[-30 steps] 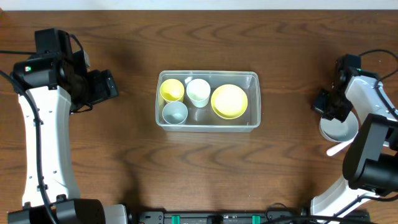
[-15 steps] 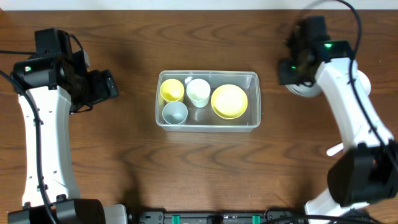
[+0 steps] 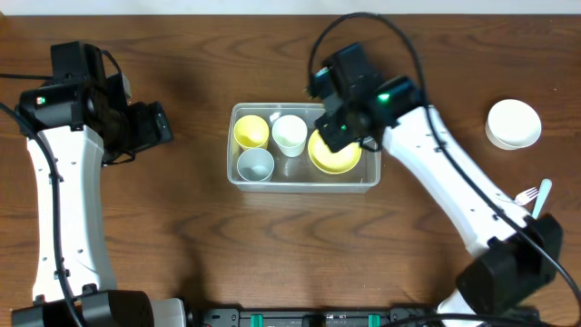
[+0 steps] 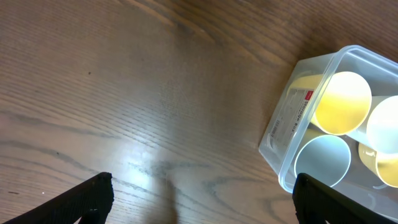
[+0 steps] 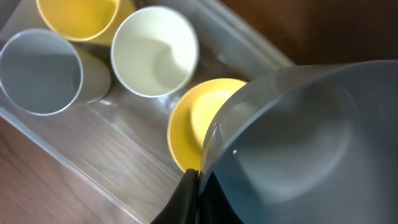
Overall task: Pack container
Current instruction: 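Carry the white bowl over the yellow bowl and release it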
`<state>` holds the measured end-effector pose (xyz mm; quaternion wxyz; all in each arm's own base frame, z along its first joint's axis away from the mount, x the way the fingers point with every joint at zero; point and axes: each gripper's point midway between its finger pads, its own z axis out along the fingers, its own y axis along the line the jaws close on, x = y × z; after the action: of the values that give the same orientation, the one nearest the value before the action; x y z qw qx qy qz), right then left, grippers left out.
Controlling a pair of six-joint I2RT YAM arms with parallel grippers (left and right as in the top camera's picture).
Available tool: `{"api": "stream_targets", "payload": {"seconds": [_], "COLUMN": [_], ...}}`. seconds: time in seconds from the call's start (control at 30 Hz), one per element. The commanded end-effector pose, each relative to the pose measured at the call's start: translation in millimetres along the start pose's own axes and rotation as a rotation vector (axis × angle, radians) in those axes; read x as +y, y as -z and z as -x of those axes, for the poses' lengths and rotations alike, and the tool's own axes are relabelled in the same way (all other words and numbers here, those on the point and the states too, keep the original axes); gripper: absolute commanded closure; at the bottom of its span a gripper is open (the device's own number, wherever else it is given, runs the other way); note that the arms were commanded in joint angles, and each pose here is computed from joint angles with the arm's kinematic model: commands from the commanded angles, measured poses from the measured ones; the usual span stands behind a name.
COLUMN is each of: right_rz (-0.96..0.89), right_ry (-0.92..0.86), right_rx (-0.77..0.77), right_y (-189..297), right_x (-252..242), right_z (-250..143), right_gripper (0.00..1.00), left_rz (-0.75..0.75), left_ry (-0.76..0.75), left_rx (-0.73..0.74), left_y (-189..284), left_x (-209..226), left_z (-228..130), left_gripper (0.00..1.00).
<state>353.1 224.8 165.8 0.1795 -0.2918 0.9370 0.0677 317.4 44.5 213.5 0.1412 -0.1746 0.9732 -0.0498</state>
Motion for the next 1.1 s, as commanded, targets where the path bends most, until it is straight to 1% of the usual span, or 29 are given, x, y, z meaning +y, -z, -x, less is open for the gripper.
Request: {"api": "stream_targets", "payload": {"seconds": [0.0, 0.13, 0.47, 0.5, 0.53, 0.57, 0.6, 0.63, 0.73, 0.87, 1.03, 1.07], "right_rz": [0.004, 0.006, 0.005, 0.005, 0.005, 0.005, 0.005, 0.005, 0.005, 0.005, 0.004, 0.004], "right_ry": [0.031, 0.029, 0.029, 0.029, 0.029, 0.029, 0.029, 0.029, 0.029, 0.029, 0.029, 0.029], "right_rx": [0.050, 0.089, 0.080, 0.081, 0.083, 0.083, 0.084, 0.084, 0.084, 0.083, 0.083, 0.082], "right_y": [-18.8, -31.2, -31.9, -31.8, -31.8, -31.8, -31.8, -31.8, -31.8, -31.8, -31.8, -31.8], "right_x": [4.9, 4.6, 4.5, 4.5, 4.5, 4.5, 4.5, 4.5, 4.5, 4.5, 4.4, 4.4], "right_z": [-6.2, -12.0, -9.8, -10.0, -10.5, -10.5, -10.6, -10.6, -10.6, -10.5, -10.4, -10.3], "right_gripper": [0.99, 0.99, 0.97, 0.95, 0.88, 0.81, 0.68, 0.61, 0.48, 0.45, 0.45, 0.46], "left_rz": [-0.007, -0.007, -0.007, -0.007, -0.007, -0.007, -0.007, -0.007, -0.007, -0.007, -0.007, -0.007], "left_ry": [0.015, 0.015, 0.015, 0.015, 0.015, 0.015, 0.015, 0.015, 0.015, 0.015, 0.015, 0.015], "left_rx": [0.010, 0.010, 0.010, 0.010, 0.010, 0.010, 0.010, 0.010, 0.010, 0.010, 0.010, 0.010], "left_y": [-1.4, -1.4, -1.5, -1.4, -1.4, -1.4, -1.4, -1.5, -1.5, -1.5, -1.4, -1.4], "left_x": [0.4, 0.4, 0.3, 0.3, 0.3, 0.3, 0.3, 0.3, 0.3, 0.3, 0.3, 0.3], "left_z": [-2.2, -2.2, -2.1, -2.1, -2.1, -2.1, -2.1, -2.1, -2.1, -2.1, -2.1, -2.1], "left_gripper": [0.08, 0.08, 0.08, 0.08, 0.07, 0.08, 0.08, 0.08, 0.08, 0.08, 0.08, 0.08]}}
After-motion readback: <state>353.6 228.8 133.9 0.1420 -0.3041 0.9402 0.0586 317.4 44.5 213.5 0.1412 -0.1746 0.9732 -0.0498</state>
